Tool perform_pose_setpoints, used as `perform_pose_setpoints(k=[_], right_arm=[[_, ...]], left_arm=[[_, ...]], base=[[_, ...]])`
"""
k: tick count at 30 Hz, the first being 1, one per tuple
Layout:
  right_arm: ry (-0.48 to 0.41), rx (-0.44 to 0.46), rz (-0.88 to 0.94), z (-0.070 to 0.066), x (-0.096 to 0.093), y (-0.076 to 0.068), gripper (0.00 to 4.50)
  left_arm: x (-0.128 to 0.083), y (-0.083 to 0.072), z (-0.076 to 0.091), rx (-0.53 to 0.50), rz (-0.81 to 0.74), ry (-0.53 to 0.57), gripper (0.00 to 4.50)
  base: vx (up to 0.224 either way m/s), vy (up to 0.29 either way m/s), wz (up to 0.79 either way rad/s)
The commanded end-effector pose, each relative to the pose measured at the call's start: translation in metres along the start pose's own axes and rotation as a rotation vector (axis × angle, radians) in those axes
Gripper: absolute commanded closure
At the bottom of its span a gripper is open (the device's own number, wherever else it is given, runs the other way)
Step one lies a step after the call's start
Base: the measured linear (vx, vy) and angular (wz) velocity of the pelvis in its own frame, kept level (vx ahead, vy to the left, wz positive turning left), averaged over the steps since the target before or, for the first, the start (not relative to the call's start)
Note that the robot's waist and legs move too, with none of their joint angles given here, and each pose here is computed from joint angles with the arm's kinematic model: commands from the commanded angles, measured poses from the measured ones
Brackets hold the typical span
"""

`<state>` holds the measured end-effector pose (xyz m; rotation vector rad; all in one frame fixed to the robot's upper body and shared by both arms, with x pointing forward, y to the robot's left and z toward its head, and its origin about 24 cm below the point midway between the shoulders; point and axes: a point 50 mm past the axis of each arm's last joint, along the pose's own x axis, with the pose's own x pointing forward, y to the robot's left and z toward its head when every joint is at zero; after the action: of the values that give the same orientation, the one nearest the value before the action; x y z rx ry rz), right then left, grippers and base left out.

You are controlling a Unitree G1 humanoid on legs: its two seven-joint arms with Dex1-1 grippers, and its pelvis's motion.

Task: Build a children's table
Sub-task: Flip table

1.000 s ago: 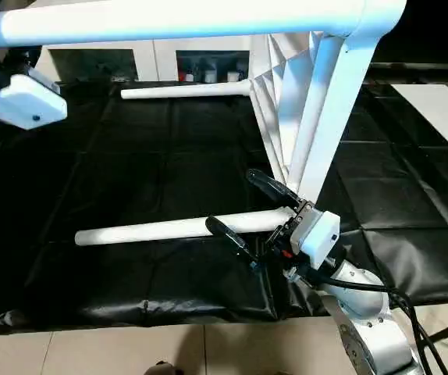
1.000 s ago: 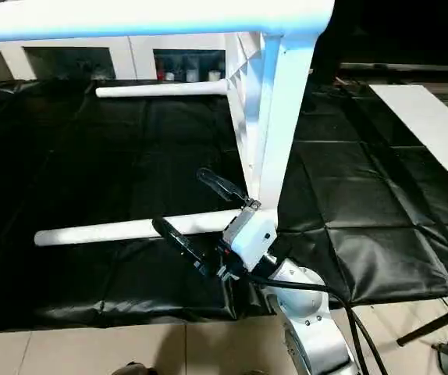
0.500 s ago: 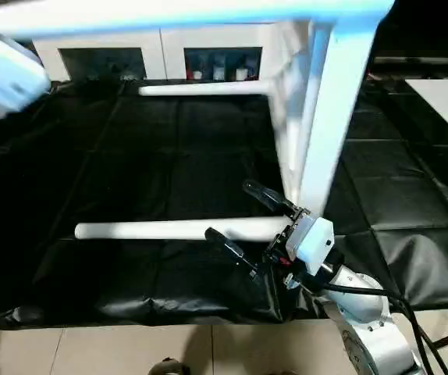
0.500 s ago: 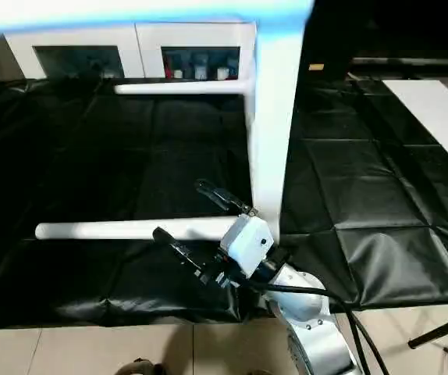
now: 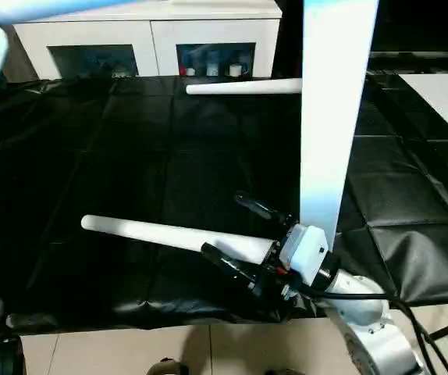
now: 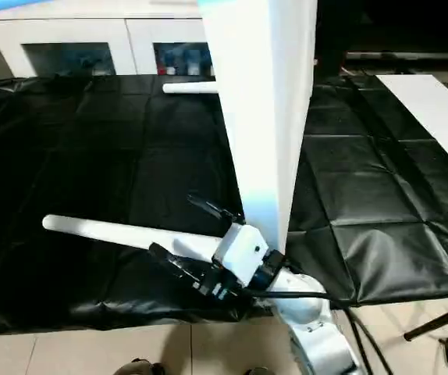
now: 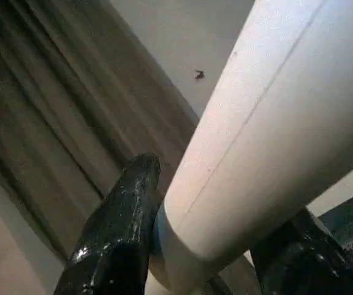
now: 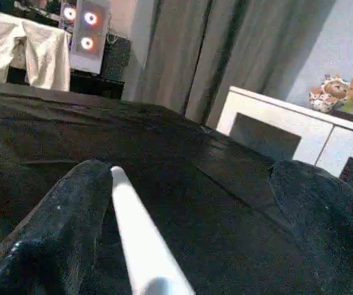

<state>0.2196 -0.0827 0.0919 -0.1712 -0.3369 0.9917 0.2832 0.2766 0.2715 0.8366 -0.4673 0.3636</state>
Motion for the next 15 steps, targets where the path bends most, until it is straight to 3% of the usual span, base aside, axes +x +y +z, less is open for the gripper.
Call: perform_pose_setpoints(k=[1, 6, 11, 15], right_arm=[[0.011, -0.016, -0.036, 0.002, -0.004, -0.013, 0.00], [0.029, -0.026, -0.050, -0.001, -0.006, -0.018, 0.00], [0.107, -0.008, -0.069, -0.013, -0.011, -0.024, 0.00], [0.111, -0.009, -0.064, -0.014, -0.012, -0.025, 0.00]], left_arm=[[0.002, 0.014, 0.001, -0.163, 0.031, -0.009, 2.64], [-0.001, -0.004, 0.009, -0.112, -0.150, -0.067, 2.64], [-0.014, -0.041, 0.017, 0.034, -0.386, -0.128, 2.64], [-0.016, -0.047, 0.023, 0.016, -0.414, -0.149, 2.64]], base=[[0.000, 0.000, 0.00], [0.000, 0.000, 0.00], [0.000, 0.000, 0.00], [0.000, 0.000, 0.00]])
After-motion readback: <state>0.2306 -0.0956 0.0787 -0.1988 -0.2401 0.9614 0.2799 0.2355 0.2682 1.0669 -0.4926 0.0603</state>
